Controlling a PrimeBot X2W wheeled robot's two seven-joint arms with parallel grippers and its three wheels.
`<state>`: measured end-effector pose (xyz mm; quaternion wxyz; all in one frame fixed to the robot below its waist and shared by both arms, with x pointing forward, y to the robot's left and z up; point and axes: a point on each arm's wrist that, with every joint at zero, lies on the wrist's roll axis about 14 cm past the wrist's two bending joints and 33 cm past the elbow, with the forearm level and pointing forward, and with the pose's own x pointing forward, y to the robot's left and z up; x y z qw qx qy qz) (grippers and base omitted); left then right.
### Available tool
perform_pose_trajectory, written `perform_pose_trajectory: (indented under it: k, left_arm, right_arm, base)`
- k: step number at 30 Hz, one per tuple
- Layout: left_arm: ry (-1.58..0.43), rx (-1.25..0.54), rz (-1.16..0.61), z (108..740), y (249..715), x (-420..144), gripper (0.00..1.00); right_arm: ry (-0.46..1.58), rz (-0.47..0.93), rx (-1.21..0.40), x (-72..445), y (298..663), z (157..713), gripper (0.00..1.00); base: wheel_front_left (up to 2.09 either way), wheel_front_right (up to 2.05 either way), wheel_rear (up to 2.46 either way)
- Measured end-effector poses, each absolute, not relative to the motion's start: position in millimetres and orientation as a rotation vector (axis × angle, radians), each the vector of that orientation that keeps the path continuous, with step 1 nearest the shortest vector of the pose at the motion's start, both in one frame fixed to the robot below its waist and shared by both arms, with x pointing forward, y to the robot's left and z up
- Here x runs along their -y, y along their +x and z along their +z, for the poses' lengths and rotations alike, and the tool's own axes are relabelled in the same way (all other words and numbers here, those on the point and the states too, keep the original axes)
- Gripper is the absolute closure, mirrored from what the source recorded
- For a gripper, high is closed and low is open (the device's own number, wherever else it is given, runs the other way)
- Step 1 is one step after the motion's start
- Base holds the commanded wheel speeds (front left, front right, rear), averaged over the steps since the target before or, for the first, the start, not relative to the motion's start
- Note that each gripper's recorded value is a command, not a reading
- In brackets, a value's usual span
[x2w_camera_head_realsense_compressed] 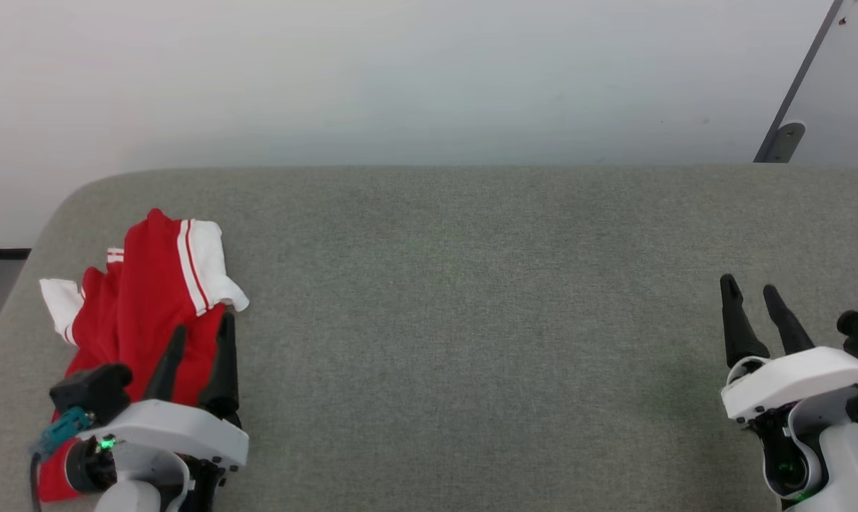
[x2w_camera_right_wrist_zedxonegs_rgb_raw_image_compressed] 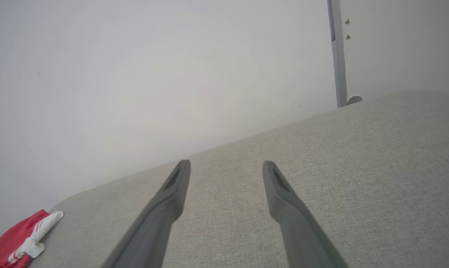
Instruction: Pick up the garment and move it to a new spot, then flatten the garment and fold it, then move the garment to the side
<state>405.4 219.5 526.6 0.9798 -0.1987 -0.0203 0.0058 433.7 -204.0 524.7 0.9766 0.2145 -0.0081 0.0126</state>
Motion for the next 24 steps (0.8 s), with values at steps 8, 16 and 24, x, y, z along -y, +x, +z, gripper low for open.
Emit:
perform_pose_trajectory:
  k: [8,16,24]
  left_arm:
    - [-0.300,0.056,0.001,529.7,406.1,-218.7,0.00]
    - [-0.221,0.062,-0.002,529.4,407.0,-218.2,0.00]
    - [-0.142,0.076,-0.013,531.9,409.1,-217.3,0.00]
  right_arm:
    - [0.330,0.033,0.031,203.9,436.8,528.9,0.00]
    - [0.221,0.060,0.040,199.0,441.3,532.6,0.00]
    - [0.142,0.061,0.037,203.2,441.7,530.2,0.00]
  base:
    - [0.00,0.00,0.00]
    - [0.00,0.00,0.00]
    - [0.00,0.00,0.00]
